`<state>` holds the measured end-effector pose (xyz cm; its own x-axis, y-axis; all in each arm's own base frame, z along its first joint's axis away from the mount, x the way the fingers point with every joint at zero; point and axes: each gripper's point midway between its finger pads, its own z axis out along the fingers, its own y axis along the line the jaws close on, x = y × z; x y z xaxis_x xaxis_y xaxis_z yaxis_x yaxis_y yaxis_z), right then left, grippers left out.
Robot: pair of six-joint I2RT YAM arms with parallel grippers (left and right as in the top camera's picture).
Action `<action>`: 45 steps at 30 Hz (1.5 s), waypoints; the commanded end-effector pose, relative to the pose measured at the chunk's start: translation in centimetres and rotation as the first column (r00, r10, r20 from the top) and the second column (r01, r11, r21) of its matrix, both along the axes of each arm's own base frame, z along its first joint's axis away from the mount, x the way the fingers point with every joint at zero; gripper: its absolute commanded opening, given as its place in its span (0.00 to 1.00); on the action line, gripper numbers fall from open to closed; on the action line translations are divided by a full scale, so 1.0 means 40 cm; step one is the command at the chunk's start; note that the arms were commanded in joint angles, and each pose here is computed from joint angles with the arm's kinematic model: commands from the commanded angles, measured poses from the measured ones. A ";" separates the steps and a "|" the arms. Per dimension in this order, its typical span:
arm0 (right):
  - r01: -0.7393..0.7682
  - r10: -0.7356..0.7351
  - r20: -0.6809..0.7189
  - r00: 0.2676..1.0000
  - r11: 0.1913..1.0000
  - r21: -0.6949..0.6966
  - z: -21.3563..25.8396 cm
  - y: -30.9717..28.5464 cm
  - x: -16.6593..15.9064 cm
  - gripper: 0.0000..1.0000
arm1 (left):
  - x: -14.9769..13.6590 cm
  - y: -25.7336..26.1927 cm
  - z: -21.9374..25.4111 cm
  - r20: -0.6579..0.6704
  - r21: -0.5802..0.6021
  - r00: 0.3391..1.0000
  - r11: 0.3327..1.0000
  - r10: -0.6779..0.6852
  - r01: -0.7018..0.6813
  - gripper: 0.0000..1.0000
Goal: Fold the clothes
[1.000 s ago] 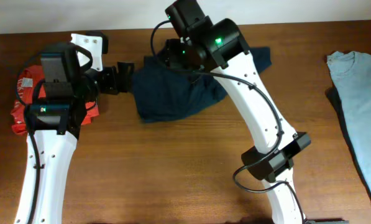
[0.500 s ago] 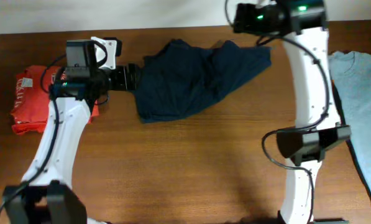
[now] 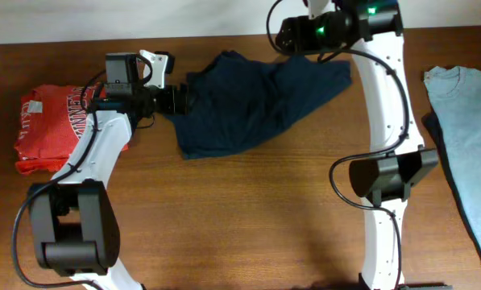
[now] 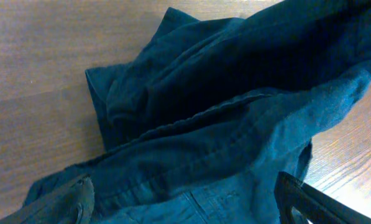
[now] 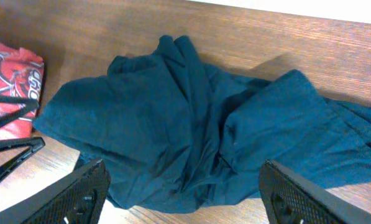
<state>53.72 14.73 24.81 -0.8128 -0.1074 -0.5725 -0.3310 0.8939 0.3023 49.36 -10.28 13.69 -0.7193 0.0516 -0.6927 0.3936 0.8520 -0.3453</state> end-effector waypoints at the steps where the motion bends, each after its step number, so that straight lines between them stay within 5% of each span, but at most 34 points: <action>1: -0.038 0.038 0.007 0.999 0.999 0.006 -0.013 0.024 0.006 0.80 | 0.007 -0.014 0.008 0.058 0.033 0.996 0.997 -0.074 0.072 0.91; 14: -0.043 0.043 -0.003 0.999 0.999 0.011 -0.016 0.028 0.001 0.81 | 0.015 -0.047 -0.086 0.076 0.162 0.978 0.970 -0.194 0.180 0.82; 16: -0.043 0.043 -0.007 0.999 0.999 0.011 -0.017 0.027 -0.001 0.80 | 0.020 -0.049 -0.104 0.070 0.163 0.978 0.970 -0.194 0.181 0.70; 18: -0.042 0.042 -0.007 0.999 0.999 0.010 -0.017 0.026 -0.001 0.80 | 0.023 -0.049 -0.107 0.070 0.159 0.979 0.971 -0.189 0.176 0.29; 19: -0.041 0.041 -0.007 0.999 0.999 0.010 -0.017 0.025 0.000 0.80 | 0.024 -0.048 -0.099 0.066 0.145 0.983 0.976 -0.172 0.161 0.18; 22: -0.032 0.032 -0.005 0.999 0.999 0.011 -0.016 0.014 0.004 0.80 | 0.019 -0.046 -0.049 0.057 0.111 0.989 0.986 -0.134 0.127 0.01; 32: 0.045 -0.043 -0.047 0.998 0.998 0.045 -0.002 -0.061 -0.004 0.76 | -0.142 -0.121 0.245 0.087 0.049 0.973 0.976 -0.215 0.211 0.01; 45: 0.070 -0.061 -0.076 0.995 0.991 0.116 0.095 -0.126 -0.086 0.75 | -0.439 -0.370 0.165 -0.199 0.051 0.850 0.861 -0.489 0.507 0.01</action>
